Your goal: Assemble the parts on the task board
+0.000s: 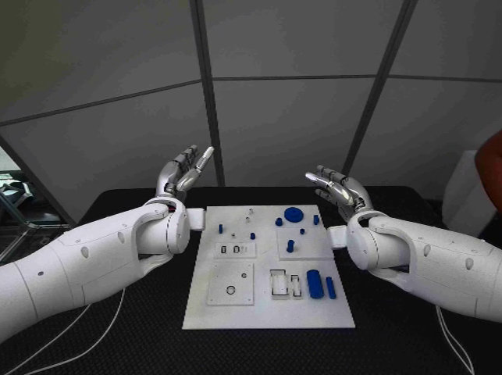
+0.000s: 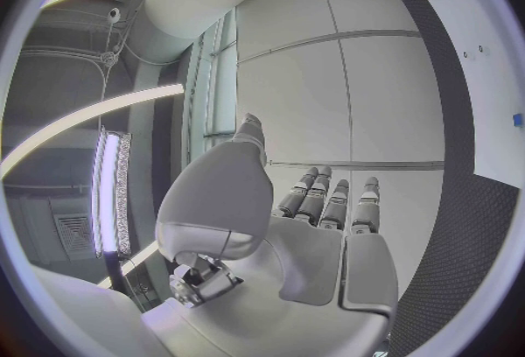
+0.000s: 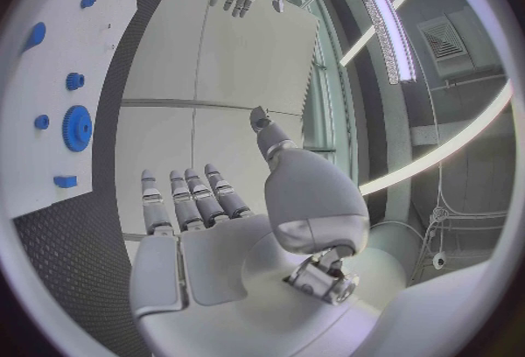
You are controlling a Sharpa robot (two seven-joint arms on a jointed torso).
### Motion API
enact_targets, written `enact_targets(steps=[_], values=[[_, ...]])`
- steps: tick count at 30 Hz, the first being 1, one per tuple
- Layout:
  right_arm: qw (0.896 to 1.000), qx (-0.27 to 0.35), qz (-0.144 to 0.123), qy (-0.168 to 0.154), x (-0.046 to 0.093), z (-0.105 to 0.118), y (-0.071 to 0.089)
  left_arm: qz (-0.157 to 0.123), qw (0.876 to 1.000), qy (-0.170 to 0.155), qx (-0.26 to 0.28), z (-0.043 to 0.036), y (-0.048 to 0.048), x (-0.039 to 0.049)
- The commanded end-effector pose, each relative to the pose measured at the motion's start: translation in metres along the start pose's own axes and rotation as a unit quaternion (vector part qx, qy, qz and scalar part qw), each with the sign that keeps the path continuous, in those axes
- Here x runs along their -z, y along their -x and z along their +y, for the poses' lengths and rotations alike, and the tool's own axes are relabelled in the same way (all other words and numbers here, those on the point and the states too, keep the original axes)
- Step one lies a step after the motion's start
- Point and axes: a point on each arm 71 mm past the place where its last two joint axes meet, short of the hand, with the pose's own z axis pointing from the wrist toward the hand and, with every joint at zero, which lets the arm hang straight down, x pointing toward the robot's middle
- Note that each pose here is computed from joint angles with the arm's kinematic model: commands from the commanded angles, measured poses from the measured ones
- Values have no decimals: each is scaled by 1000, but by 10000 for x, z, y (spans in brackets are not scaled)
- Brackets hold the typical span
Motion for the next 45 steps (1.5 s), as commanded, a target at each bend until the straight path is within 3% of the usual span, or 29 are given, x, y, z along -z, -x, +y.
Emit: enact_targets(steps=[1,7,8,16,24,26,31,39,45], values=[[996,12,87,-10,-49,-10,-83,44,999,-12,3,-35,-55,-37],[995,18,102,-14,-93,-23,-63,44,999,-12,3,-35,-54,-39],[980,163,97,67,-214,178,140,43,999,-16,5,-81,190,-18],[953,257,121,105,-287,444,137,84,996,-19,7,-186,251,88],[914,355,138,140,-347,754,110,117,993,-33,-5,-351,214,258],[902,384,138,145,-364,827,106,123,992,-38,-6,-405,195,285],[859,470,145,142,-397,932,52,135,990,-46,-5,-518,136,337],[790,577,163,131,-391,949,-105,157,986,-50,4,-608,19,435],[763,609,173,133,-387,943,-191,177,983,-51,13,-650,-76,499]])
